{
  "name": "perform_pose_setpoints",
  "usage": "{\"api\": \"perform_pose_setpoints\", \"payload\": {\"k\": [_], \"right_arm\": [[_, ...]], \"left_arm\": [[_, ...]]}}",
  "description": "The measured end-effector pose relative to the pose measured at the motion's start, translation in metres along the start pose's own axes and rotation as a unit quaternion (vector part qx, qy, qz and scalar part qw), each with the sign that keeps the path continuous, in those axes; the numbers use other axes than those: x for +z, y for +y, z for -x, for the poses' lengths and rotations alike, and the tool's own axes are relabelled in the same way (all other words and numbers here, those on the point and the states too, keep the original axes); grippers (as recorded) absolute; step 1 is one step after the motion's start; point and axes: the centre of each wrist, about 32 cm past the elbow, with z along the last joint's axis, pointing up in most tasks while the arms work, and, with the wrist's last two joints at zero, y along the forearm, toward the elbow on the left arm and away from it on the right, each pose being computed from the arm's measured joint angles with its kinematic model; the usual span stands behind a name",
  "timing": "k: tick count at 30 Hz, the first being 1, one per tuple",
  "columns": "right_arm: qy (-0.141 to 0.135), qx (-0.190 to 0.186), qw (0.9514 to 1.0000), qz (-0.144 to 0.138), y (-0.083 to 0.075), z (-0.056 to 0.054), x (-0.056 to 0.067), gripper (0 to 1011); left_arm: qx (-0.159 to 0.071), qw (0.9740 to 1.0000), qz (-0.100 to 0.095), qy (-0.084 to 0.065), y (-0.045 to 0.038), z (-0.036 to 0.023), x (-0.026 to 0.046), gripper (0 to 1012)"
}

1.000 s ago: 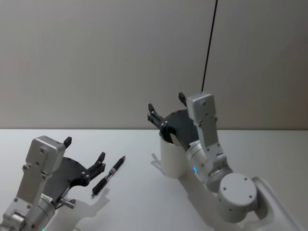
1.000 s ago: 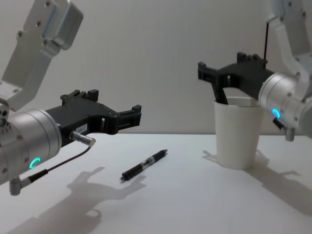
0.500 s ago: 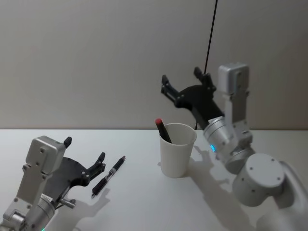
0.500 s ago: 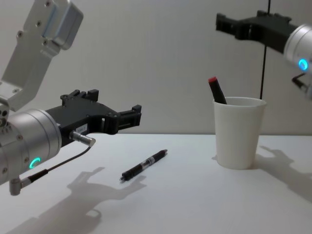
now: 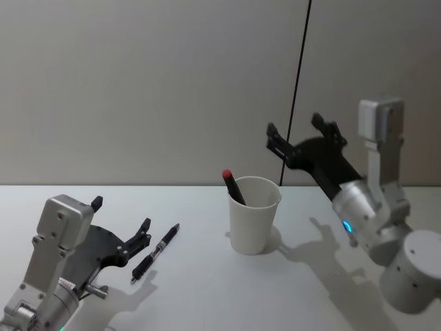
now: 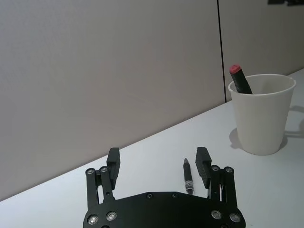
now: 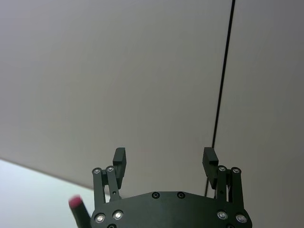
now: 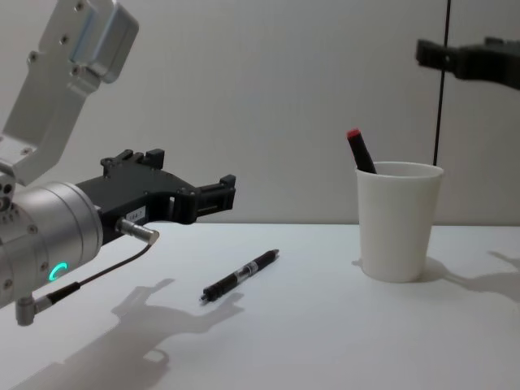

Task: Place the pen into the pen holder.

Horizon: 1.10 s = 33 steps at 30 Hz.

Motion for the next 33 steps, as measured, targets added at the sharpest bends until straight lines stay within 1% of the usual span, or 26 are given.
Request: {"api": "perform_pose_setpoints", "payload": {"k": [3,6,9,11,17,26,33], "right_arm": [[-0.004,0.001,0.9999,0.014,-0.008,-0.005,-0.003,1001],[-0.013,0.003,0.9992,0.038,-0.021,-0.013,-0.011,1001],[-0.019,0.005,0.9984,0.054,-0.031,-0.018,-0.015,1001],[-0.020,0.005,0.9982,0.057,-0.033,-0.019,-0.016,1001],[-0.028,0.008,0.9964,0.079,-0.046,-0.027,-0.022,1001],[-0.035,0.011,0.9947,0.096,-0.056,-0.032,-0.026,1001],[-0.037,0.012,0.9940,0.102,-0.060,-0.034,-0.027,1001]], "left_arm": [[0.000,1.0000,0.000,0.000,0.0000,0.0000,0.0000,1002],[0.000,1.0000,0.000,0.000,0.0000,0.0000,0.0000,1002],[0.000,1.0000,0.000,0.000,0.0000,0.0000,0.0000,1002],[0.000,1.0000,0.000,0.000,0.0000,0.0000,0.0000,1002],[0.000,1.0000,0.000,0.000,0.0000,0.0000,0.0000,1002],[0.000,1.0000,0.000,0.000,0.0000,0.0000,0.0000,1002],[-0.003,1.0000,-0.001,0.000,-0.0001,-0.0003,0.0001,1002]]}}
